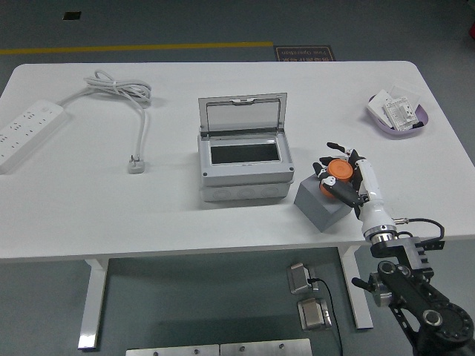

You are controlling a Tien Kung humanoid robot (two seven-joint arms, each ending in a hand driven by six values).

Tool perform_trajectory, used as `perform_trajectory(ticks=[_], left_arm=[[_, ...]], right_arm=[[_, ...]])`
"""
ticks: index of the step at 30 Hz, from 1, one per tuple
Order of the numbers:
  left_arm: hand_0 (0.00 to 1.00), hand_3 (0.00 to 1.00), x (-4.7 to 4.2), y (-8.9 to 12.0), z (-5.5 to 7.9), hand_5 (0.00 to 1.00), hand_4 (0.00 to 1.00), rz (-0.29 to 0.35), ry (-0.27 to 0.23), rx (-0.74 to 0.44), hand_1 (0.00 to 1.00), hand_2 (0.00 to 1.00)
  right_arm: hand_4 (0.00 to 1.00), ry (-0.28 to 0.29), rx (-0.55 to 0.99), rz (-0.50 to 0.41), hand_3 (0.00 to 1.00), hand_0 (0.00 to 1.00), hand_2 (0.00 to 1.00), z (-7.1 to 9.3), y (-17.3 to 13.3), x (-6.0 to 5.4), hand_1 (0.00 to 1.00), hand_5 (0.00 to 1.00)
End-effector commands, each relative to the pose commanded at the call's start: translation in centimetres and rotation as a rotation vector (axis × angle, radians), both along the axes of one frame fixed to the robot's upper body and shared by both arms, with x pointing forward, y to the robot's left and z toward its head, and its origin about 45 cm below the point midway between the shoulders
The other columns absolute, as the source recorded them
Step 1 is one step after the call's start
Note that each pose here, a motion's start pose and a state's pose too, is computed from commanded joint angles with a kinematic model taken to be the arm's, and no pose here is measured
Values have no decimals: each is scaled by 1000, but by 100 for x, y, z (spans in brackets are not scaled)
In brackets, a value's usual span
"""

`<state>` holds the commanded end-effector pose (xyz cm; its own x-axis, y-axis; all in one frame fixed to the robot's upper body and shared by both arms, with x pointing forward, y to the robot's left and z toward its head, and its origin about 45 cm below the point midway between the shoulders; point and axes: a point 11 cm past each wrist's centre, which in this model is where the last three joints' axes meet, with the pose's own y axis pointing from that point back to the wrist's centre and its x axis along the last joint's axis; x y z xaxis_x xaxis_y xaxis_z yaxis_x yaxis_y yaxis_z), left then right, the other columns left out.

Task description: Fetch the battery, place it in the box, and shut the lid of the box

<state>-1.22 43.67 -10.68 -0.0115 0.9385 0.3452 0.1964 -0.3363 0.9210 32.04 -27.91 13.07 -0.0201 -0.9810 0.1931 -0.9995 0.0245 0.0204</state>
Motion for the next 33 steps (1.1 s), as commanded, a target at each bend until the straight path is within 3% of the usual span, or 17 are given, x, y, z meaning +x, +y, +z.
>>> perform_trajectory(ticks=[3,4,9,10,21,22,27,28,33], left_arm=[[647,634,1,2,1,101,722,0,0,0,637,525],[647,635,1,3,1,99,721,-1,0,1,638,527],[647,635,-4,2,1,99,721,0,2,0,638,527],[647,635,-5,1,1,95,721,0,2,0,638,529],[647,635,2,-1,0,95,721,0,0,0,638,529],[647,635,4,-1,0,93,720,0,0,-1,637,531],[647,635,6,2,1,93,720,1,0,0,637,531],[647,635,5,2,1,90,723,1,0,0,636,531],[647,635,-2,5,3,90,723,3,2,0,636,531]], right_arm=[[522,3,0,0,717,434,557,-4,0,0,560,38],[251,5,0,0,658,437,537,-7,0,-1,524,2],[251,22,5,5,658,437,537,-30,11,-6,524,2],[2,26,7,7,629,406,501,-36,14,-7,482,2],[2,49,16,11,575,385,466,-48,27,11,458,2],[2,48,14,11,455,371,437,-40,25,20,445,2],[2,38,3,7,455,371,437,16,8,74,445,2],[2,35,0,6,346,361,424,28,4,85,440,2],[2,17,-11,0,346,361,424,96,-21,145,440,2]])
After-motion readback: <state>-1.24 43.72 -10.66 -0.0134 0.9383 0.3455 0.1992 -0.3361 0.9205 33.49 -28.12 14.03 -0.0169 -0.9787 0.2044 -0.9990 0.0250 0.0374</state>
